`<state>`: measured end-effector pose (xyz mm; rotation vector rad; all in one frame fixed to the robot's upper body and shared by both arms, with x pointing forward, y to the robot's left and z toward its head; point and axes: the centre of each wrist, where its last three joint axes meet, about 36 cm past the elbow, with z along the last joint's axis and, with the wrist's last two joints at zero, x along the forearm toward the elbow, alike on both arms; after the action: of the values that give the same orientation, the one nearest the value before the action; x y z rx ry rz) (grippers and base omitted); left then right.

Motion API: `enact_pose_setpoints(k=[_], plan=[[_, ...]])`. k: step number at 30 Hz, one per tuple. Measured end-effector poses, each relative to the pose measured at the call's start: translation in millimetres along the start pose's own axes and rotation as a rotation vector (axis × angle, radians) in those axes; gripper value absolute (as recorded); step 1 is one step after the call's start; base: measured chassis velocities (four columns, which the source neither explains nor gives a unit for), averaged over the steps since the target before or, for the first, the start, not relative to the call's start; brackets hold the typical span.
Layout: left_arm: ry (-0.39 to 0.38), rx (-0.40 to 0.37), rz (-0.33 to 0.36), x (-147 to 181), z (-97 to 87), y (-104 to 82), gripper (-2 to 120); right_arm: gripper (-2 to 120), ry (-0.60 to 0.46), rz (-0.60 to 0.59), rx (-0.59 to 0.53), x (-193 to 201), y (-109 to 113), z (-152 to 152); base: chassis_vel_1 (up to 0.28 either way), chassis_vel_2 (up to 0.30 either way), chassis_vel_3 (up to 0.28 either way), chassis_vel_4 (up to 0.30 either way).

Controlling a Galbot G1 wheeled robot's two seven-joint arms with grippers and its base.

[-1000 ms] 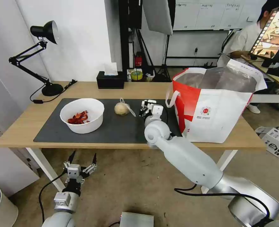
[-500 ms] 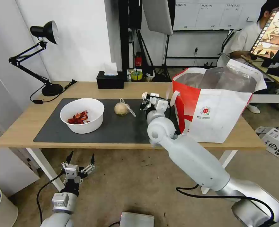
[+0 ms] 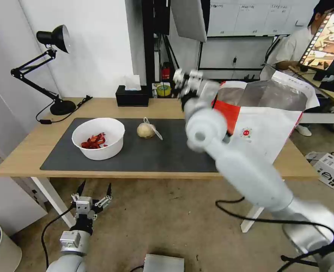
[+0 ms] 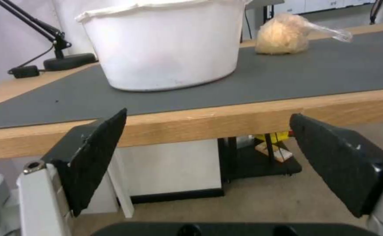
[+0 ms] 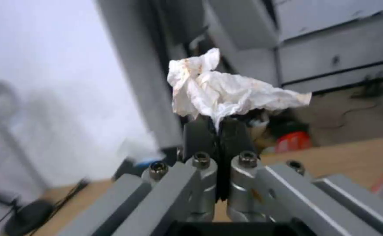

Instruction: Pick up the trash from the table and place it into the takeout bag.

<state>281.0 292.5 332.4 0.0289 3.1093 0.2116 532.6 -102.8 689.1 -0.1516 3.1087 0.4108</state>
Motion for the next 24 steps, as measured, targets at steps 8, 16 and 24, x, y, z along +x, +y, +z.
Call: enact_pose_setpoints(k=[8, 16, 24], plan=[[-0.005, 0.006, 0.005, -2, -1.1, -2.8, 100, 0, 0.008, 0.211, 0.059, -12, -63, -54, 0.000, 0.000, 0.000, 0.000], [-0.021, 0.014, 0.027, -5, -6.3, -10.7, 100, 0, 0.137, 0.403, 0.071, -10, -138, -62, 0.000, 0.000, 0.000, 0.000], [-0.027, 0.014, 0.039, -4, -9.1, -13.9, 100, 0, 0.276, 0.470, 0.073, 7, -166, -27, 0.000, 0.000, 0.000, 0.000]])
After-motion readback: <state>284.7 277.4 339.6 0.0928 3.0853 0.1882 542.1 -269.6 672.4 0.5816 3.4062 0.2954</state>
